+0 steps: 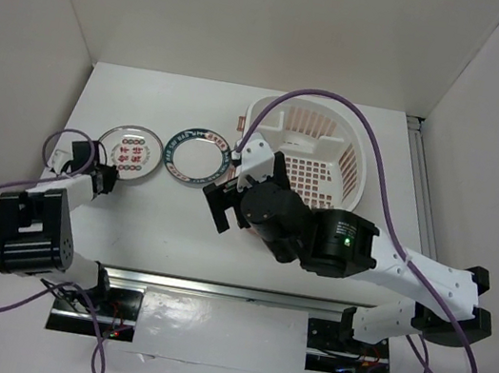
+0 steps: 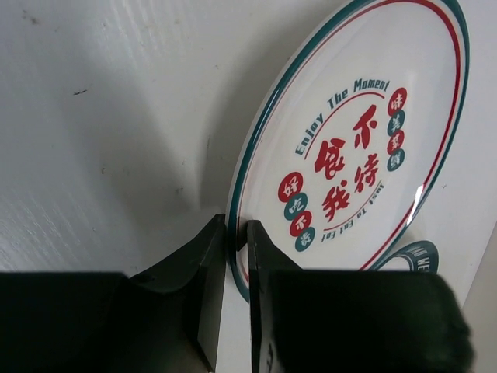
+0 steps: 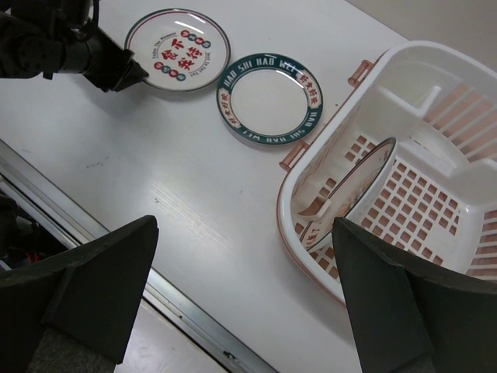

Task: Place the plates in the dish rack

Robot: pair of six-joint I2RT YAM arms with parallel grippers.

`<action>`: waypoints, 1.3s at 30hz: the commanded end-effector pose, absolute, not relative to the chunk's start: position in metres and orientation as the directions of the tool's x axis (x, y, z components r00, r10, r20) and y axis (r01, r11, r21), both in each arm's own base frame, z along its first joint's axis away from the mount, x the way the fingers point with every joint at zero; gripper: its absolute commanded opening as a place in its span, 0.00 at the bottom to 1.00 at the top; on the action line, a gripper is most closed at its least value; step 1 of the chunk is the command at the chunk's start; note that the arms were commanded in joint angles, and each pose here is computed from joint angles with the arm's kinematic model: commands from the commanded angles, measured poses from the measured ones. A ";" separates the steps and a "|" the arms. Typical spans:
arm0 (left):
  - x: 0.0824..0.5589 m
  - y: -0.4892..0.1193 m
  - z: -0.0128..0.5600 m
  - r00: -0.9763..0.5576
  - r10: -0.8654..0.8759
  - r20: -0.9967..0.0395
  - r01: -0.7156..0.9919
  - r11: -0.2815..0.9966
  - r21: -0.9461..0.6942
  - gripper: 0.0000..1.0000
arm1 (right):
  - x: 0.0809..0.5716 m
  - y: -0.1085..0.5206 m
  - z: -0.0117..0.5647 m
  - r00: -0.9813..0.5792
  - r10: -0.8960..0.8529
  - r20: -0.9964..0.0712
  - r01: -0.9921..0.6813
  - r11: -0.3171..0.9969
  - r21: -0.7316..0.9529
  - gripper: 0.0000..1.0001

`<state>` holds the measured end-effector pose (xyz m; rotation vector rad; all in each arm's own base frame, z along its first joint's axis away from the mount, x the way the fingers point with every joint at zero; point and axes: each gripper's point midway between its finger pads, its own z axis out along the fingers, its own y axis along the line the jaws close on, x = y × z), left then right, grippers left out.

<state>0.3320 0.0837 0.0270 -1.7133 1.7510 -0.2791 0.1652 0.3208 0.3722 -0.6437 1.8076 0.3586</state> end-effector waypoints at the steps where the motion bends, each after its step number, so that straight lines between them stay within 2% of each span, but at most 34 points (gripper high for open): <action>1: 0.317 0.096 0.037 0.038 -0.920 -0.391 -0.849 0.176 -0.498 0.00 | 0.166 0.319 0.381 -0.211 -0.198 -0.957 -0.571 0.820 -0.044 1.00; 4: 0.323 0.097 0.075 0.081 -0.893 -0.442 -0.780 0.219 -0.586 0.00 | 0.166 0.321 0.379 -0.216 -0.191 -0.958 -0.569 0.821 -0.035 1.00; 7: 0.328 0.092 0.104 0.119 -0.892 -0.436 -0.693 0.240 -0.680 0.00 | 0.165 0.319 0.378 -0.223 -0.183 -0.958 -0.567 0.823 -0.026 1.00; 13: 0.338 0.082 0.145 0.069 -0.890 -0.451 -0.617 0.317 -0.720 0.00 | 0.169 0.313 0.383 -0.221 -0.157 -0.962 -0.555 0.832 -0.008 1.00; 17: 0.330 0.078 0.191 0.099 -0.865 -0.493 -0.527 0.375 -0.763 0.00 | 0.189 0.312 0.388 -0.224 -0.129 -0.966 -0.567 0.824 0.022 1.00; 20: 0.335 0.054 0.224 0.018 -0.849 -0.528 -0.385 0.482 -0.787 0.00 | 0.210 0.314 0.408 -0.190 -0.069 -0.979 -0.621 0.781 0.066 1.00; 21: 0.334 0.037 0.240 -0.035 -0.842 -0.538 -0.290 0.524 -0.801 0.00 | 0.233 0.302 0.417 -0.177 -0.040 -0.983 -0.598 0.798 0.075 1.00; 22: 0.331 0.032 0.251 -0.056 -0.827 -0.559 -0.255 0.553 -0.793 0.00 | 0.235 0.314 0.424 -0.180 -0.017 -0.984 -0.668 0.737 0.109 1.00; 24: 0.326 0.018 0.273 -0.102 -0.800 -0.591 -0.174 0.599 -0.782 0.00 | 0.253 0.311 0.447 -0.165 0.029 -0.986 -0.689 0.712 0.136 1.00; 28: 0.304 -0.028 0.318 -0.205 -0.683 -0.701 0.133 0.690 -0.711 0.00 | 0.312 0.307 0.447 -0.178 0.016 -0.984 -0.729 0.670 0.142 1.00; 29: 0.298 -0.033 0.333 -0.189 -0.642 -0.743 0.190 0.718 -0.669 0.00 | 0.312 0.314 0.447 -0.184 0.011 -0.983 -0.761 0.631 0.150 1.00; 31: 0.287 -0.046 0.336 -0.224 -0.601 -0.767 0.265 0.720 -0.641 0.00 | 0.329 0.315 0.441 -0.207 0.006 -0.978 -0.770 0.615 0.167 1.00; 32: 0.283 -0.048 0.343 -0.207 -0.579 -0.788 0.291 0.733 -0.615 0.00 | 0.324 0.322 0.445 -0.209 0.019 -0.978 -0.814 0.550 0.185 1.00; 35: 0.267 -0.063 0.355 -0.192 -0.528 -0.827 0.396 0.729 -0.558 0.00 | 0.324 0.332 0.430 -0.249 0.021 -0.968 -0.834 0.503 0.226 1.00; 39: 0.258 -0.079 0.360 -0.219 -0.512 -0.831 0.490 0.678 -0.547 0.00 | 0.323 0.343 0.410 -0.294 0.005 -0.956 -0.839 0.477 0.261 1.00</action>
